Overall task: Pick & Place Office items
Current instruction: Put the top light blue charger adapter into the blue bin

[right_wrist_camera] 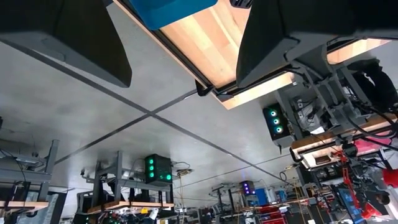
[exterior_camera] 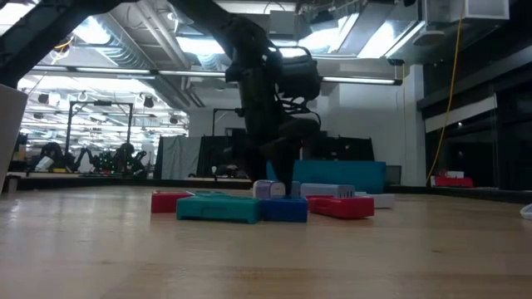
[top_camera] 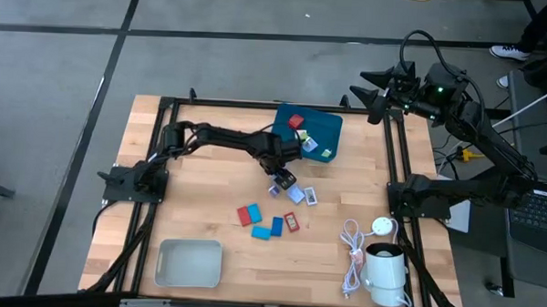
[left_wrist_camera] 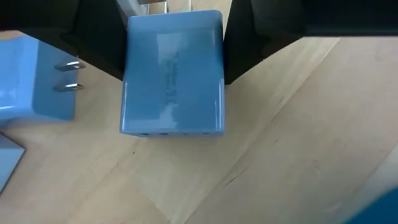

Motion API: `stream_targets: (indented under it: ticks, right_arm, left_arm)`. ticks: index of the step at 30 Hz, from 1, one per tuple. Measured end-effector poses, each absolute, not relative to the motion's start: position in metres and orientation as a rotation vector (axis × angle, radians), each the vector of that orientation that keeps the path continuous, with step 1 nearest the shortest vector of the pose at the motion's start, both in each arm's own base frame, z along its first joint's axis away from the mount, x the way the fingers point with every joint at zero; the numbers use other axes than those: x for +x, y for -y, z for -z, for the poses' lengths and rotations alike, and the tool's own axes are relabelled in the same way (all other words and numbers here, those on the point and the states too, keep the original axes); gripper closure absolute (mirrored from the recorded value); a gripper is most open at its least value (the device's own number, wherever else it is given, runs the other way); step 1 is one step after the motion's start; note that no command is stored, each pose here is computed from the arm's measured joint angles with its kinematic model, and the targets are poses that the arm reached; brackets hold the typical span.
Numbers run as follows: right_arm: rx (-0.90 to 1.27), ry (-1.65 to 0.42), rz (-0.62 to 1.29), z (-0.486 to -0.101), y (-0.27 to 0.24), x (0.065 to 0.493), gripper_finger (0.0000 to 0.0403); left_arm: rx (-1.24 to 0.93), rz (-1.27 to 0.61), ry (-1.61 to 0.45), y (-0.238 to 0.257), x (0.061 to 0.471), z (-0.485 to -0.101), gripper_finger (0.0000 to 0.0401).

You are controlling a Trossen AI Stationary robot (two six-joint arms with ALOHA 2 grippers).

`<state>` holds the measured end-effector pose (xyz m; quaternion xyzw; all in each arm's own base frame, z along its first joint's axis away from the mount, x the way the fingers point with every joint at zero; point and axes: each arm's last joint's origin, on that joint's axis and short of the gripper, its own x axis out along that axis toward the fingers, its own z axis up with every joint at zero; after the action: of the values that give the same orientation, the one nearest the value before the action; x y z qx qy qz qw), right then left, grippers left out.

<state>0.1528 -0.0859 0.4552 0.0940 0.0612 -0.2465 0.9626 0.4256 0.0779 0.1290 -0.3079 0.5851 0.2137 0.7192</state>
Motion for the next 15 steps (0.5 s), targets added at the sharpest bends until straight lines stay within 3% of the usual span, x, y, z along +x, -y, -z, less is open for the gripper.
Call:
stream_targets:
  ticks: [8,15]
  right_arm:
    - [0.182,-0.126,0.499,-0.455,0.086,0.153,0.0105]
    - [0.164,-0.130,0.498,-0.455,0.086,0.153,0.0105]
  left_arm:
    - [-0.716,-0.363,-1.182,-0.091,0.440,-0.157,0.0192]
    - [-0.630,-0.274,-0.958,-0.112,0.455,-0.223,0.0192]
